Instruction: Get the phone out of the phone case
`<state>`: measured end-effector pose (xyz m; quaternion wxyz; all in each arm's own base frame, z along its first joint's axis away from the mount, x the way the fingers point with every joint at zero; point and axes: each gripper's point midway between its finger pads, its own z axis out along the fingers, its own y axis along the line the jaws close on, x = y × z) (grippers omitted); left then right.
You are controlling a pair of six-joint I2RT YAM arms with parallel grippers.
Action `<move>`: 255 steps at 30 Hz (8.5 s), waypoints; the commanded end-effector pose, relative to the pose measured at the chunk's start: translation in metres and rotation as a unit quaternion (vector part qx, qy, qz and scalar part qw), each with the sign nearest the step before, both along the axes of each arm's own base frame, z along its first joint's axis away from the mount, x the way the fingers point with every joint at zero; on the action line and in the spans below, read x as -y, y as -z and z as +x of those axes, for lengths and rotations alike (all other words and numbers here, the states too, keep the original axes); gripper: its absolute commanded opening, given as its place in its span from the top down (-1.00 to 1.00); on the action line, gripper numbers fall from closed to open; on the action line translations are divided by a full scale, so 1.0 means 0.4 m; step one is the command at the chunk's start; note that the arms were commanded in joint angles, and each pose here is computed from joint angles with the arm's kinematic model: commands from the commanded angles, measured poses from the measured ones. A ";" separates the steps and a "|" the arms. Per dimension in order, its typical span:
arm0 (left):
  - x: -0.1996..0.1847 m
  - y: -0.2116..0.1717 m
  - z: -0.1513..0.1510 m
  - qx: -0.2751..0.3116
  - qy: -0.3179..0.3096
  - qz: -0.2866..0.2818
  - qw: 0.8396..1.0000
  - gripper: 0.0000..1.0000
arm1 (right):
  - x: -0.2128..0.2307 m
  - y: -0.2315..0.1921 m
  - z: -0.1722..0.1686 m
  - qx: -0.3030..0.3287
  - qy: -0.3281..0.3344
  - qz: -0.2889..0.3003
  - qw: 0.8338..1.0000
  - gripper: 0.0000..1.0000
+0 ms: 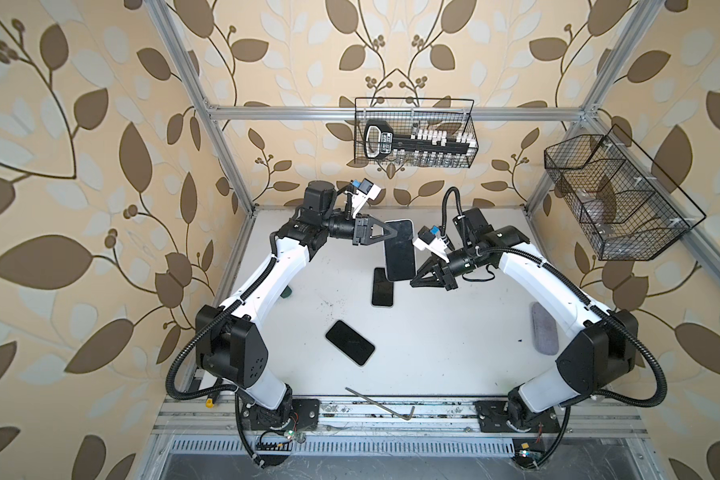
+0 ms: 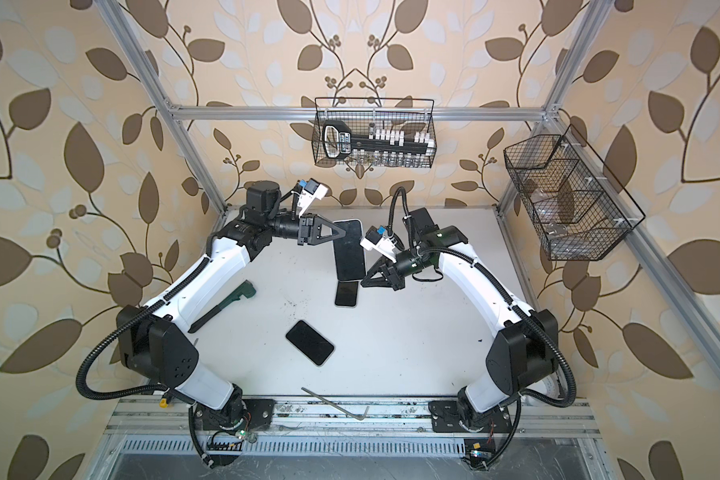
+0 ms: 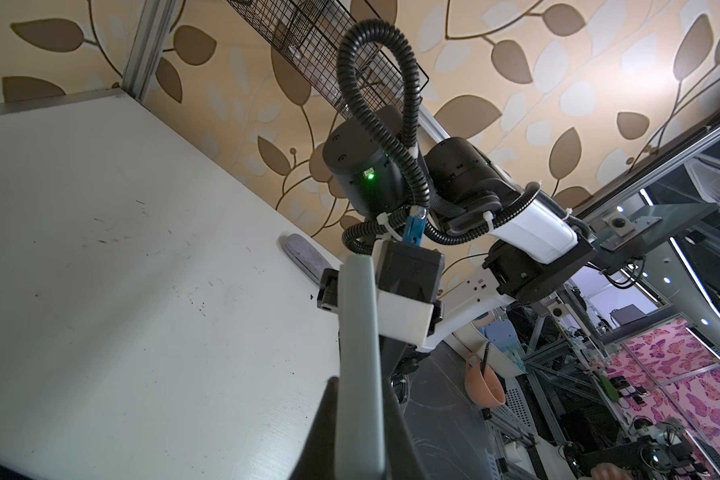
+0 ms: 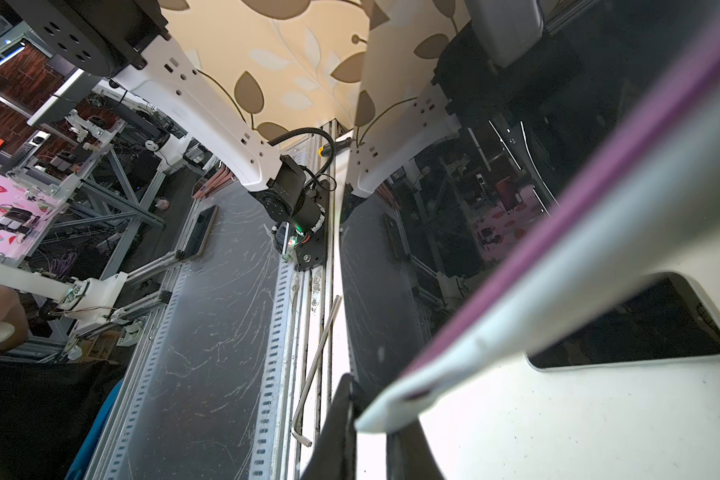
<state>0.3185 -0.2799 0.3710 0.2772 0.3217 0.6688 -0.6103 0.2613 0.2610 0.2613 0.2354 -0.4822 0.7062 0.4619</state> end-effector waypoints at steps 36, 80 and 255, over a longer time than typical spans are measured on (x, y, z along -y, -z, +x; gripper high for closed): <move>0.069 -0.171 -0.214 0.018 0.122 -0.053 0.991 1.00 | 0.036 0.050 0.032 0.079 0.015 0.002 0.997 0.96; 0.061 -0.218 -0.196 0.037 0.146 -0.059 0.987 1.00 | 0.134 0.121 0.078 0.035 0.115 -0.010 0.993 0.85; -0.108 0.019 0.195 -0.301 -0.312 -0.308 0.847 1.00 | 0.127 0.009 0.275 -0.226 0.419 0.332 0.814 -0.75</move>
